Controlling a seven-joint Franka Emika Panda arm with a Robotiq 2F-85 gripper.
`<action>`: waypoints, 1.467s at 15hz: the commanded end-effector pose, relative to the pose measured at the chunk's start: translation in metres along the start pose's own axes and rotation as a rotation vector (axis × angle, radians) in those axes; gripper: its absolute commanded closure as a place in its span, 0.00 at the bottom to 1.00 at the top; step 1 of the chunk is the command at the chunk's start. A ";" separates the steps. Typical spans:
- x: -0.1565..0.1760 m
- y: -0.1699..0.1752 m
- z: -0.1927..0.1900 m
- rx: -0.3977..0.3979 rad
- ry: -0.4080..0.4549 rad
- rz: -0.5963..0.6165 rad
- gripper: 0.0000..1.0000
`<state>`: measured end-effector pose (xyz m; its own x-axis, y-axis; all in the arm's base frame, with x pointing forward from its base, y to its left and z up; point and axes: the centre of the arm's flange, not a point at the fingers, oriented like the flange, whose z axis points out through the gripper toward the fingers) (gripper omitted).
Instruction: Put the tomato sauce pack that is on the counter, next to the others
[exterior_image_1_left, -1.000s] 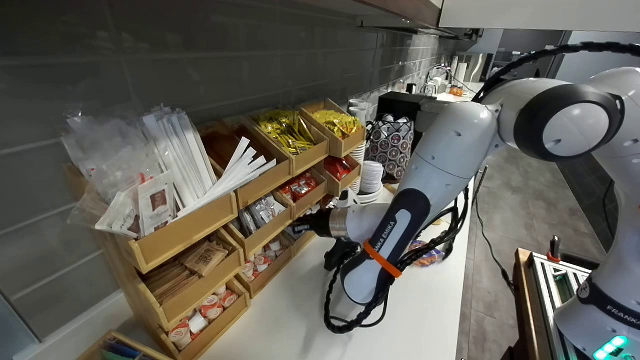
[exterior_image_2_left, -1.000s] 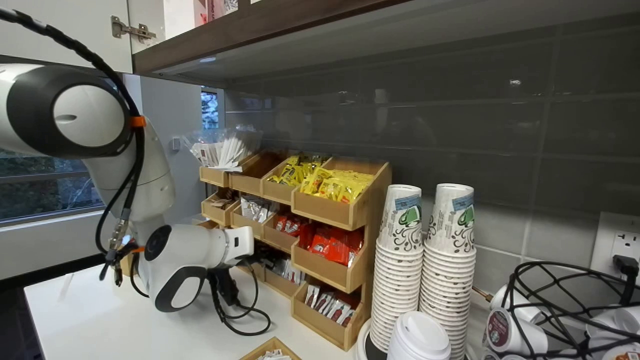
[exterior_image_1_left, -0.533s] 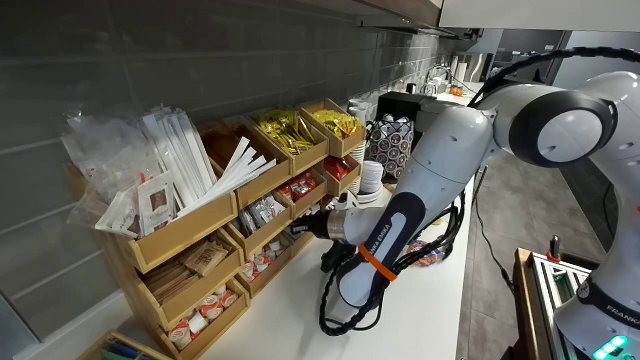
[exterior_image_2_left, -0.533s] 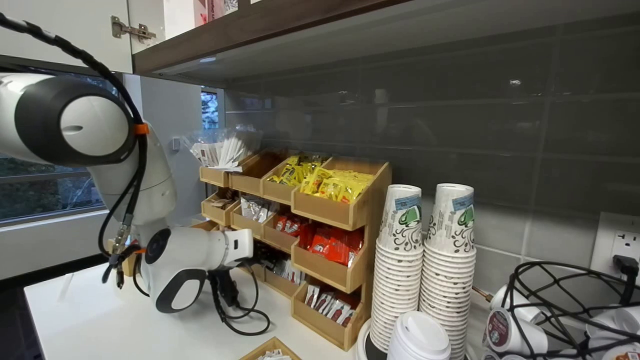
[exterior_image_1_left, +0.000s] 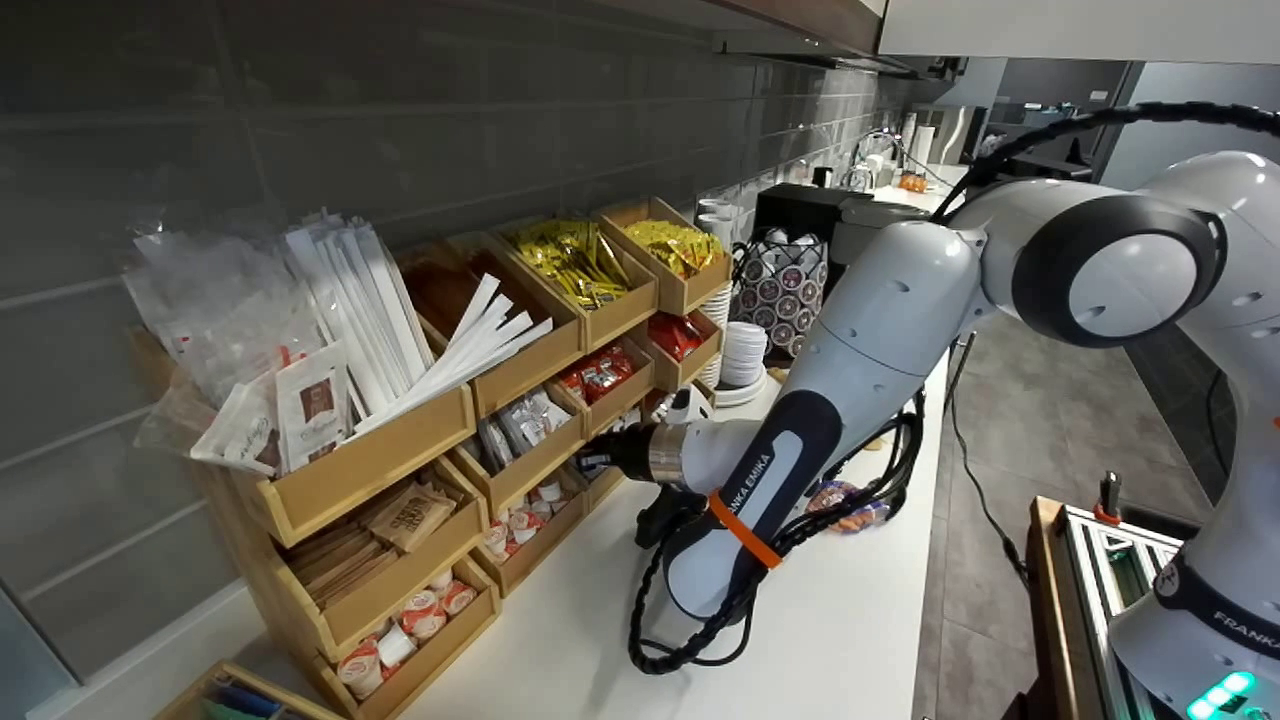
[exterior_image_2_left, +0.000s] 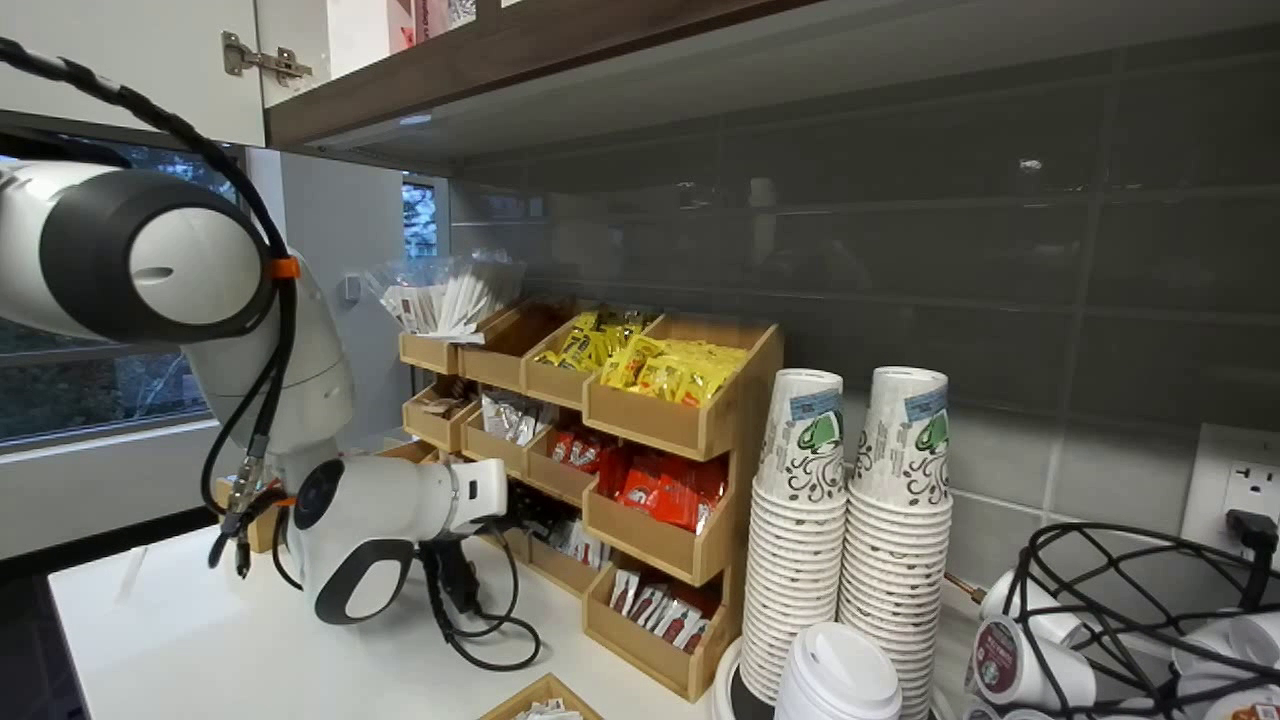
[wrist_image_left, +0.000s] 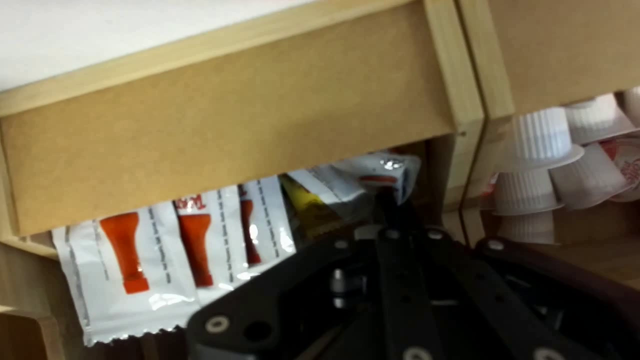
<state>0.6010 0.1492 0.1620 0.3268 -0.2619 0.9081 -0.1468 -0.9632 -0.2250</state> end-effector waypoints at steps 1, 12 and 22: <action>-0.017 -0.003 0.012 -0.018 0.022 0.007 1.00; -0.021 0.001 0.009 -0.005 0.039 -0.007 0.69; -0.018 0.009 0.010 -0.015 0.036 -0.005 0.06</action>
<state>0.6031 0.1381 0.1515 0.2955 -0.2491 0.9223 -0.1631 -0.9644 -0.2082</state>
